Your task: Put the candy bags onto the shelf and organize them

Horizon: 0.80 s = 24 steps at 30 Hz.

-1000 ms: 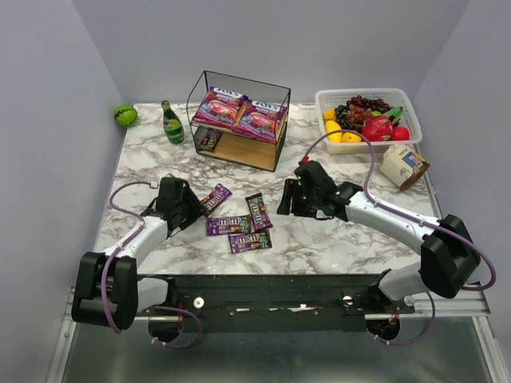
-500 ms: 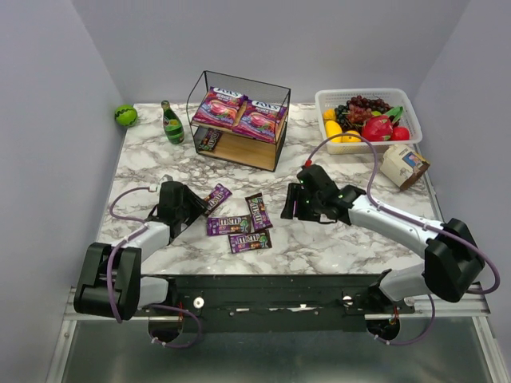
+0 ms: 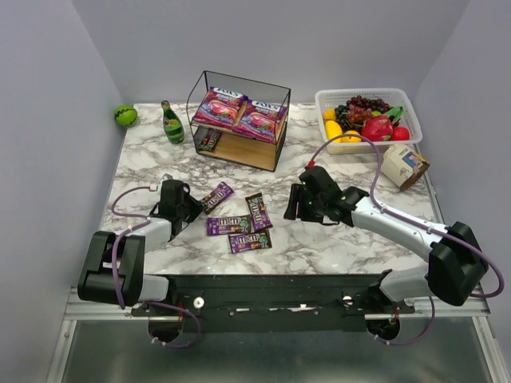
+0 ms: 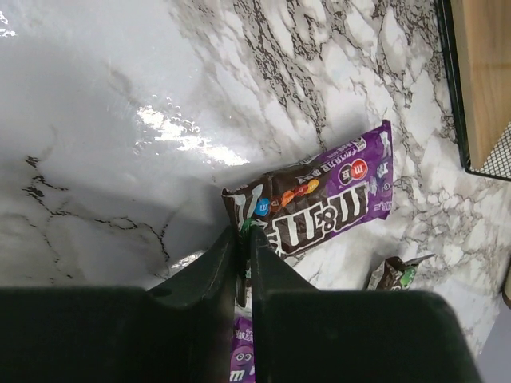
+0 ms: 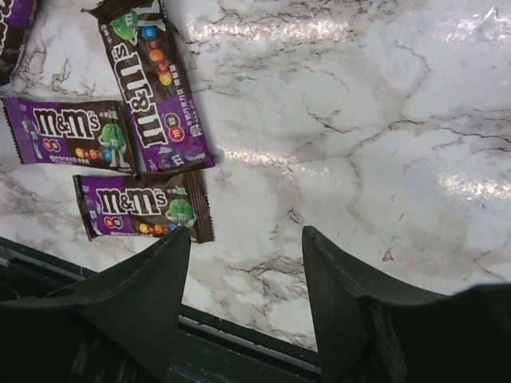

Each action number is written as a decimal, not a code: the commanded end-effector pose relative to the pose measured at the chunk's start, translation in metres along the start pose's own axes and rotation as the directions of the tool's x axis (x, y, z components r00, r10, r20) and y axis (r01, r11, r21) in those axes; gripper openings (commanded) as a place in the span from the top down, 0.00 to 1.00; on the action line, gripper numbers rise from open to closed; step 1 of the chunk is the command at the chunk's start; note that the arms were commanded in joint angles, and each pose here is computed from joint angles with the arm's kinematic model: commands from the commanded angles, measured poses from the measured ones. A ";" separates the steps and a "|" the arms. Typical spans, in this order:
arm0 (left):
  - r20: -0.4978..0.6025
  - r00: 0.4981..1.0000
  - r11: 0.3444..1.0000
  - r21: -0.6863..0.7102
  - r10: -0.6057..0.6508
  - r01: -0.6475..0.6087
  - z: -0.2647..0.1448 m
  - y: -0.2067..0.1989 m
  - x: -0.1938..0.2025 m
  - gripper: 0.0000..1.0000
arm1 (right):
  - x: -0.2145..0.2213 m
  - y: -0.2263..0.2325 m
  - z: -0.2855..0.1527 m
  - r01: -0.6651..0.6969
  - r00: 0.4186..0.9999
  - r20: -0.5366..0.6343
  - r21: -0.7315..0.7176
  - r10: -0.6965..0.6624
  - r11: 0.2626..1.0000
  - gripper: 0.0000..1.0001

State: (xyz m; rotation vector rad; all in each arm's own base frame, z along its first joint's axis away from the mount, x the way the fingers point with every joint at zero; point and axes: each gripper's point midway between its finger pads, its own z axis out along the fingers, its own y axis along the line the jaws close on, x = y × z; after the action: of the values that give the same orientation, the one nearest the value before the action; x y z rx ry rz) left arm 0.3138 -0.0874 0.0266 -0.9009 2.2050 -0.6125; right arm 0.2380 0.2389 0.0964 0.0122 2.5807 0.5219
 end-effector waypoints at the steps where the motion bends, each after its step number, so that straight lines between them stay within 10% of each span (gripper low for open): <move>1: 0.003 1.000 1.000 -0.021 -0.003 0.003 0.001 0.004 -0.003 0.90 | 0.001 -0.009 -0.004 0.001 1.000 0.015 0.036 -0.002 0.999 0.34; 24: 0.003 0.953 0.895 0.346 -0.303 0.283 -0.002 -0.120 -0.069 1.00 | -0.006 -0.018 -0.023 -0.014 0.997 0.076 0.066 0.009 0.998 0.33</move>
State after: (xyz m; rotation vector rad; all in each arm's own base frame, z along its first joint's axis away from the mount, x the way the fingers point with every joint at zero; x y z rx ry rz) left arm 0.3731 -0.1047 0.1015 -1.0478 1.9776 -0.9000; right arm 0.2382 0.2275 0.1091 0.0365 2.5357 0.4908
